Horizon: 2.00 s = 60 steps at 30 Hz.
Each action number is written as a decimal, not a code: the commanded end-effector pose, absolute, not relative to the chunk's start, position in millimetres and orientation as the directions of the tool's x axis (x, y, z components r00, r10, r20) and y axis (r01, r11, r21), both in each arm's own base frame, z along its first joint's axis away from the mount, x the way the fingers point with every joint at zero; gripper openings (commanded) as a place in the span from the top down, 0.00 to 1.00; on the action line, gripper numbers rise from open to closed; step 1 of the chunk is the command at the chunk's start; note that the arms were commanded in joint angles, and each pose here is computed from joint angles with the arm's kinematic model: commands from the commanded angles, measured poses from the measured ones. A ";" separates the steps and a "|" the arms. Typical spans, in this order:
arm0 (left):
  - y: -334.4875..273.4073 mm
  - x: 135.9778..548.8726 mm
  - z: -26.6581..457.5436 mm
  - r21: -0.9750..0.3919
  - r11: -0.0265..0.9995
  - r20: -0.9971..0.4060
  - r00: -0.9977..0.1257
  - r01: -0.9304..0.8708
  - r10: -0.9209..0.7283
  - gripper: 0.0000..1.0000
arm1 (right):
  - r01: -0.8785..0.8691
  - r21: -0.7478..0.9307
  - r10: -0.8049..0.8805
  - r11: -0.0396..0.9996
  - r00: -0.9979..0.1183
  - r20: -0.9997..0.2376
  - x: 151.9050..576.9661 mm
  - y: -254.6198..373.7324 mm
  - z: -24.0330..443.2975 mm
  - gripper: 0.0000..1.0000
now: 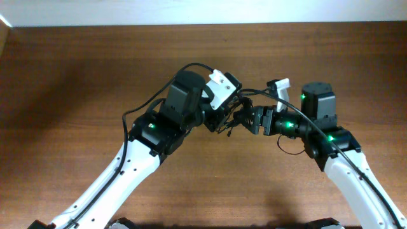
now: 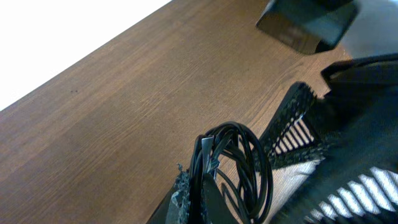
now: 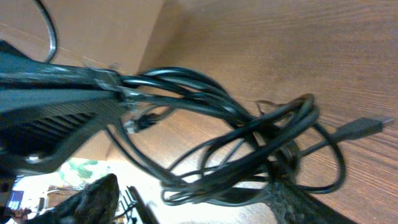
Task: Untangle cables
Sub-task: 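Bring the right gripper toward the cables held by the left gripper, then grasp a cable strand with the right gripper and pull it rightward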
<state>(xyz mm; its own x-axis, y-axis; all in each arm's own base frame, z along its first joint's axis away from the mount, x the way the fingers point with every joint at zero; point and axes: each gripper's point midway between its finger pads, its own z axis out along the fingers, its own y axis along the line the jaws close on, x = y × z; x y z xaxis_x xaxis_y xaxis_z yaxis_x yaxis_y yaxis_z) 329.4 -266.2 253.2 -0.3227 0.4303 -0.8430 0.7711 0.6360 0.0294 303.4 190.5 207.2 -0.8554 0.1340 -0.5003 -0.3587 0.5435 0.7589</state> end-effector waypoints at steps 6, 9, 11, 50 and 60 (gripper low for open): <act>-276.4 324.8 261.4 -0.002 0.608 -0.857 -0.314 0.794 0.408 1.00 | -0.343 0.755 0.128 0.558 -0.864 -0.487 312.3 192.6 196.1 0.51; -278.0 325.8 264.3 0.002 0.606 -0.865 -0.303 0.796 0.401 1.00 | -0.344 0.757 0.127 0.556 -0.864 -0.487 312.1 192.9 196.4 0.54; -278.0 326.0 264.6 0.003 0.606 -0.865 -0.302 0.796 0.400 1.00 | -0.315 0.778 0.145 0.544 -0.877 -0.457 311.3 193.8 197.5 0.54; -232.9 340.5 192.3 0.131 0.743 -0.673 -0.492 0.656 0.552 1.00 | -0.493 0.868 0.075 0.068 -0.865 -0.497 286.1 202.4 307.5 0.96; -205.8 343.6 178.2 0.227 0.778 -0.600 -0.545 0.586 0.586 1.00 | -0.404 0.906 0.251 0.128 -0.870 -0.424 314.7 114.3 309.4 0.96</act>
<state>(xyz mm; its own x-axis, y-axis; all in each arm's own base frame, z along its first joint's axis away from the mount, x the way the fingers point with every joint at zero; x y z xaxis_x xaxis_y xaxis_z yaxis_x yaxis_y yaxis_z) 333.3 -244.7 206.1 -0.4631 0.5480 -0.6966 0.6787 0.7247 0.1189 314.6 140.2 293.8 -0.8911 0.2186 -0.3978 -0.3796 0.1215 0.9171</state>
